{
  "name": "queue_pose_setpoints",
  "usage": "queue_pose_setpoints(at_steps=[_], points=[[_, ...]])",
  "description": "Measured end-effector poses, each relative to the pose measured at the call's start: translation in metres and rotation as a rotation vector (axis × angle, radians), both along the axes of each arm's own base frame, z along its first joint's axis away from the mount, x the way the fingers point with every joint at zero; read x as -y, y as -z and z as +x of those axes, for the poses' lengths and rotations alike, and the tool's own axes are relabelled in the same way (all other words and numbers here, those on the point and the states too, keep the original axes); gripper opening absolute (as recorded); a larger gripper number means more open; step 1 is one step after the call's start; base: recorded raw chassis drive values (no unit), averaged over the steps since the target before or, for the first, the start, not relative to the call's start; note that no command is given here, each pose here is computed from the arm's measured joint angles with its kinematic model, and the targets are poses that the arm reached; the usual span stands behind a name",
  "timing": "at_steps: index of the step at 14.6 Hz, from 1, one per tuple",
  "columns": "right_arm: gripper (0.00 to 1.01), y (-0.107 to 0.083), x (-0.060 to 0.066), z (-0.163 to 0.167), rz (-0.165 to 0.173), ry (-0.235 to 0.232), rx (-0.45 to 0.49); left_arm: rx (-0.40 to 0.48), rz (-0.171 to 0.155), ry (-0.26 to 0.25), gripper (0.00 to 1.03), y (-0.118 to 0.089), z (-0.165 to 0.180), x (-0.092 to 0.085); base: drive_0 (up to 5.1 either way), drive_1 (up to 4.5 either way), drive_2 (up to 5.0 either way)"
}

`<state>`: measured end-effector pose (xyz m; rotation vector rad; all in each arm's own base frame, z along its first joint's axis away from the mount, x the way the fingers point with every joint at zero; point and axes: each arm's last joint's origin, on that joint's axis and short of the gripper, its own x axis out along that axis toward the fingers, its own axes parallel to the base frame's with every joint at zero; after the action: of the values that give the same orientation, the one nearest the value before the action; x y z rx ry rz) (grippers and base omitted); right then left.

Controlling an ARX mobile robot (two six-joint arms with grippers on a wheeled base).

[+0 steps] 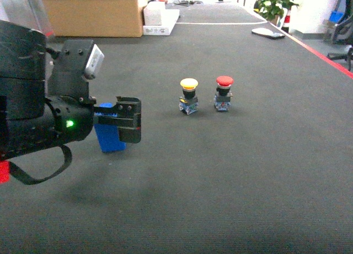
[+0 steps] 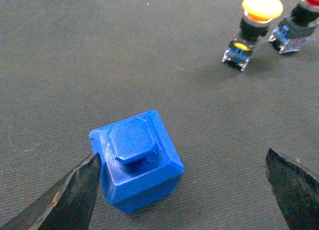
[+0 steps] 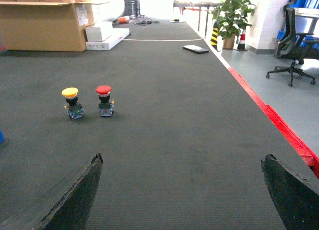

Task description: Pick blue part to blue bin on bottom shelf

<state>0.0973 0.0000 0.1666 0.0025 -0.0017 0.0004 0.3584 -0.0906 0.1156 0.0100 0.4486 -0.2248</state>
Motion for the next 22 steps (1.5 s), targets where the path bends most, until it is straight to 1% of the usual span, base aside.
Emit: queue_pose_setpoints(at_steps=[2, 5, 7, 8, 9, 11, 12, 14, 15, 16, 17, 18, 19, 20, 21, 22], points=[[0.98, 0.000, 0.000, 0.000, 0.000, 0.000, 0.000, -0.008, 0.015, -0.041, 0.98, 0.008, 0.020, 0.000, 0.0, 0.00, 0.0], [0.98, 0.000, 0.000, 0.000, 0.000, 0.000, 0.000, -0.037, 0.005, -0.094, 0.98, 0.020, 0.042, -0.001, 0.0, 0.00, 0.0], [0.98, 0.000, 0.000, 0.000, 0.000, 0.000, 0.000, -0.062, -0.008, -0.118, 0.98, 0.030, 0.051, -0.002, 0.0, 0.00, 0.0], [0.98, 0.000, 0.000, 0.000, 0.000, 0.000, 0.000, -0.083, -0.008, -0.119, 0.93, 0.033, 0.052, -0.002, 0.0, 0.00, 0.0], [0.98, 0.000, 0.000, 0.000, 0.000, 0.000, 0.000, -0.087, -0.011, -0.116, 0.82, 0.035, 0.053, -0.001, 0.0, 0.00, 0.0], [0.98, 0.000, 0.000, 0.000, 0.000, 0.000, 0.000, -0.071, -0.024, -0.099, 0.55, 0.035, 0.054, 0.000, 0.0, 0.00, 0.0], [0.98, 0.000, 0.000, 0.000, 0.000, 0.000, 0.000, -0.055, -0.020, -0.102, 0.45, 0.034, 0.055, -0.003, 0.0, 0.00, 0.0], [0.98, 0.000, 0.000, 0.000, 0.000, 0.000, 0.000, -0.024, -0.009, -0.121, 0.44, 0.033, 0.050, -0.008, 0.0, 0.00, 0.0], [0.98, 0.000, 0.000, 0.000, 0.000, 0.000, 0.000, -0.011, -0.006, -0.124, 0.44, 0.029, 0.037, -0.011, 0.0, 0.00, 0.0], [0.98, 0.000, 0.000, 0.000, 0.000, 0.000, 0.000, 0.044, 0.001, -0.139, 0.44, 0.010, 0.005, -0.019, 0.0, 0.00, 0.0], [0.98, 0.000, 0.000, 0.000, 0.000, 0.000, 0.000, 0.080, 0.000, -0.146, 0.44, -0.016, -0.026, -0.029, 0.0, 0.00, 0.0], [0.98, 0.000, 0.000, 0.000, 0.000, 0.000, 0.000, 0.108, 0.007, -0.156, 0.44, -0.047, -0.058, -0.042, 0.0, 0.00, 0.0], [0.98, 0.000, 0.000, 0.000, 0.000, 0.000, 0.000, 0.141, -0.002, -0.181, 0.44, -0.071, -0.078, -0.054, 0.0, 0.00, 0.0], [0.98, 0.000, 0.000, 0.000, 0.000, 0.000, 0.000, 0.195, -0.012, -0.209, 0.44, -0.097, -0.097, -0.063, 0.0, 0.00, 0.0], [0.98, 0.000, 0.000, 0.000, 0.000, 0.000, 0.000, 0.243, -0.016, -0.241, 0.44, -0.118, -0.114, -0.070, 0.0, 0.00, 0.0], [0.98, 0.000, 0.000, 0.000, 0.000, 0.000, 0.000, 0.304, -0.021, -0.270, 0.44, -0.141, -0.141, -0.075, 0.0, 0.00, 0.0]])
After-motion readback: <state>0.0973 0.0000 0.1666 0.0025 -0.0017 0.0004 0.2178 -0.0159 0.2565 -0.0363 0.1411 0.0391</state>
